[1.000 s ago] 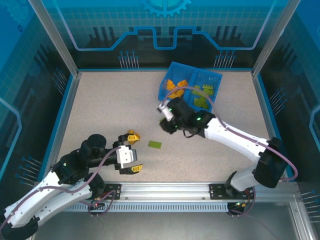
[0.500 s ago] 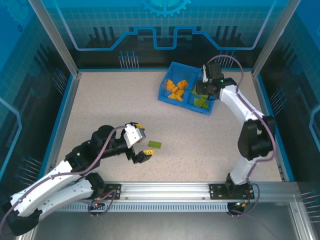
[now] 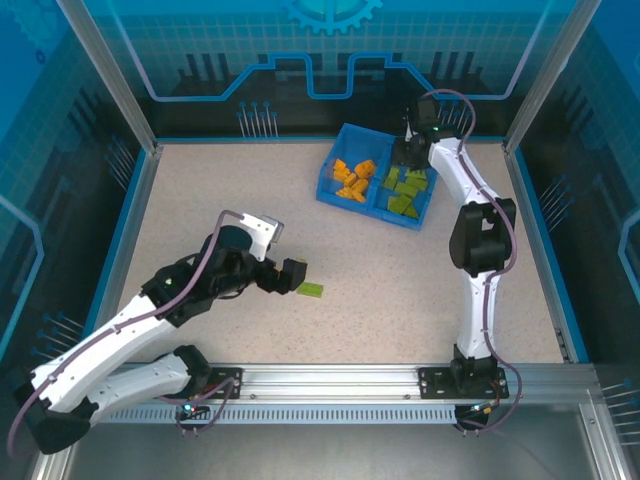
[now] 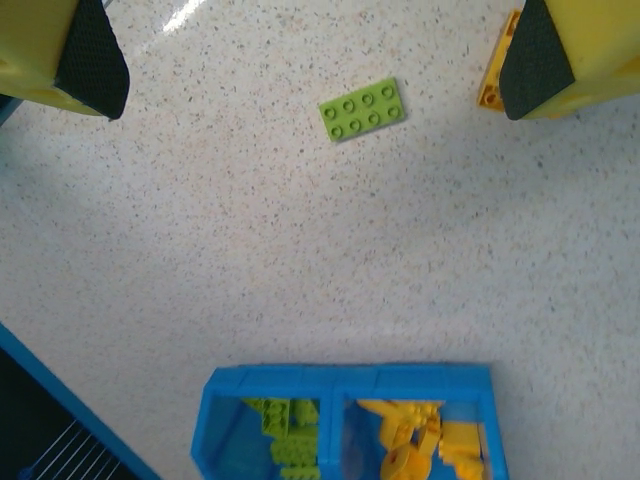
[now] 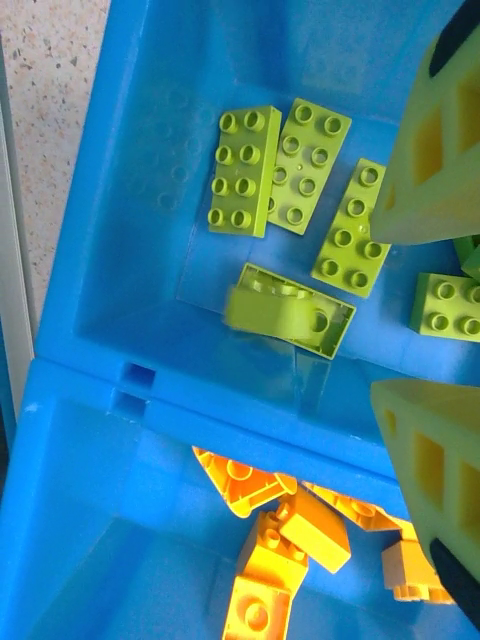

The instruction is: Sort the legos into containers by color

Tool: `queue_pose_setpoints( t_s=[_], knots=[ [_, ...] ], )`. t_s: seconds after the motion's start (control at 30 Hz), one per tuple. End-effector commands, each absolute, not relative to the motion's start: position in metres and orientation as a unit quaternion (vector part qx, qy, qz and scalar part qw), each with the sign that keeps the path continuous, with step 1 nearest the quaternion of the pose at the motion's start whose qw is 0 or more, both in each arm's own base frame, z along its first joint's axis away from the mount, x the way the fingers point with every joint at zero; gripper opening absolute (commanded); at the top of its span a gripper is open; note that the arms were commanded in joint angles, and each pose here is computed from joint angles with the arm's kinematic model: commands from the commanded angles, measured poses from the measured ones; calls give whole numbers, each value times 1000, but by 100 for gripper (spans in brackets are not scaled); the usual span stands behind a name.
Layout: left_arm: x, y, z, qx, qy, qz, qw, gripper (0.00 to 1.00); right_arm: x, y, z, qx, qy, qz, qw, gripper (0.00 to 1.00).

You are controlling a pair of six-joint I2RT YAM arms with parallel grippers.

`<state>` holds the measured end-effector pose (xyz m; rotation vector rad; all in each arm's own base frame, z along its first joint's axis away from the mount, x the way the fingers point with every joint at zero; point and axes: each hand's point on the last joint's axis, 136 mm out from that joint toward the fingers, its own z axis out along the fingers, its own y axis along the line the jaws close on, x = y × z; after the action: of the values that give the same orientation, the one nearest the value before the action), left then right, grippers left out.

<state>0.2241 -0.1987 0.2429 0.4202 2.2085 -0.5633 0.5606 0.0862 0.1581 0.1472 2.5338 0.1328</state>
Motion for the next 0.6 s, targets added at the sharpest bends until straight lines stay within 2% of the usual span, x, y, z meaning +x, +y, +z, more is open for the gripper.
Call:
queue_pose_setpoints(
  t_s=[0.0,0.13,0.27,0.47,0.57],
  knots=[
    [227,-197,222,114,903,-217,354,99,552,81,185,53,951,56,300,43],
    [241,-203,201,56,919,-209,329,99,531,88,208,41,947,87,306,43],
    [253,-209,174,-14,935,-199,293,97,486,106,225,22,942,149,300,48],
    [250,-227,121,-47,961,-152,228,97,395,134,243,-12,933,197,301,60],
    [247,-231,93,-72,972,-121,187,97,360,139,243,-20,932,206,296,70]
  ],
)
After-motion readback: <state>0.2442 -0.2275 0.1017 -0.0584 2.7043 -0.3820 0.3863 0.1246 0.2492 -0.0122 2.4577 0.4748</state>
